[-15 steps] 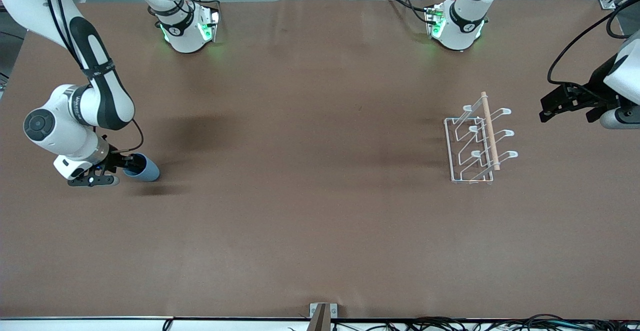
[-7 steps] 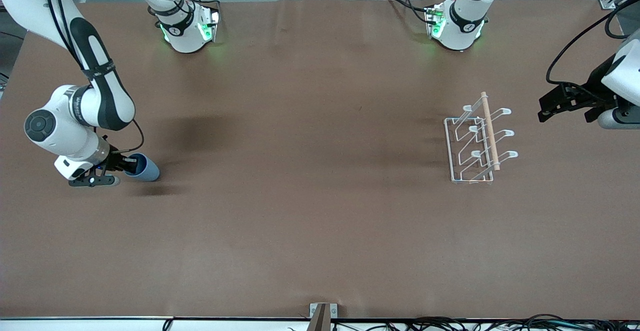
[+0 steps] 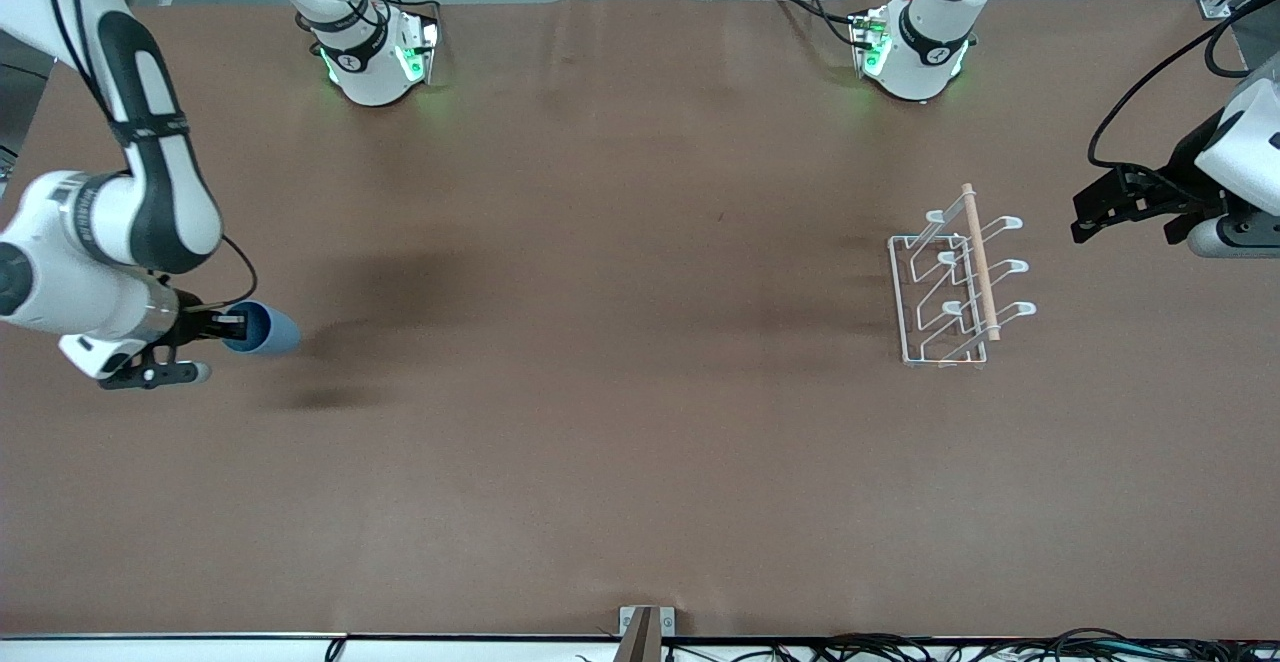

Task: Hang cup on cup holder
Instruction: 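Lift the blue cup with the right gripper and tilt it sideways, then hold the cup out with the right gripper while the left gripper grasps it, then open the right gripper and pull it back from the cup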

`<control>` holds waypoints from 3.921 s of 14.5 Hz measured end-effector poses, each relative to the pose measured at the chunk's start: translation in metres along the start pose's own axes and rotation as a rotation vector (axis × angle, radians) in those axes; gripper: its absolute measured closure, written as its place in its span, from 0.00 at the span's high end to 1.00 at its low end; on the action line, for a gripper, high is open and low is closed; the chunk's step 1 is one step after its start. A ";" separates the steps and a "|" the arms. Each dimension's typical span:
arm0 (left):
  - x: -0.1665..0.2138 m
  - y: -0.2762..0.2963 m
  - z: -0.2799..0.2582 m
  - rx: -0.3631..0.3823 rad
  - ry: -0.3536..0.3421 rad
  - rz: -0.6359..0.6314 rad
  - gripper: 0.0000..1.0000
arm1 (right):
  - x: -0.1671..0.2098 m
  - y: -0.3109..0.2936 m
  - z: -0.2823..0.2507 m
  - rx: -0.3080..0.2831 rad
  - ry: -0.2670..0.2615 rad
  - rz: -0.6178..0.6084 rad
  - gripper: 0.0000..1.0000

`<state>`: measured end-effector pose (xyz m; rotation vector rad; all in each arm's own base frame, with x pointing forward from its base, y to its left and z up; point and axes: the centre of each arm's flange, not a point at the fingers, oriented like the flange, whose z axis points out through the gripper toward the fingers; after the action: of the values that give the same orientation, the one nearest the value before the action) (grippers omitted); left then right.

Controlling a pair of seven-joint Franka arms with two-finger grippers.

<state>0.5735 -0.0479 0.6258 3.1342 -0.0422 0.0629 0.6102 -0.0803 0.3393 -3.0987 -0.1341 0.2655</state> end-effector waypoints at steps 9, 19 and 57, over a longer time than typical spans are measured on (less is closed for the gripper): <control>0.000 0.002 0.001 0.000 -0.001 0.004 1.00 | -0.025 -0.133 -0.057 0.651 -0.228 -0.033 0.05; -0.012 0.114 0.013 -0.011 -0.023 0.314 1.00 | -0.066 -0.355 0.008 1.205 -0.423 -0.019 0.05; -0.105 0.404 0.110 -0.230 -0.208 1.049 0.77 | -0.082 -0.436 0.002 1.363 -0.427 0.067 0.42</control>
<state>0.4620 -0.4494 0.5136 2.5080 -1.5146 -0.2414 0.4930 0.3466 0.3670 -1.6711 0.1116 0.6590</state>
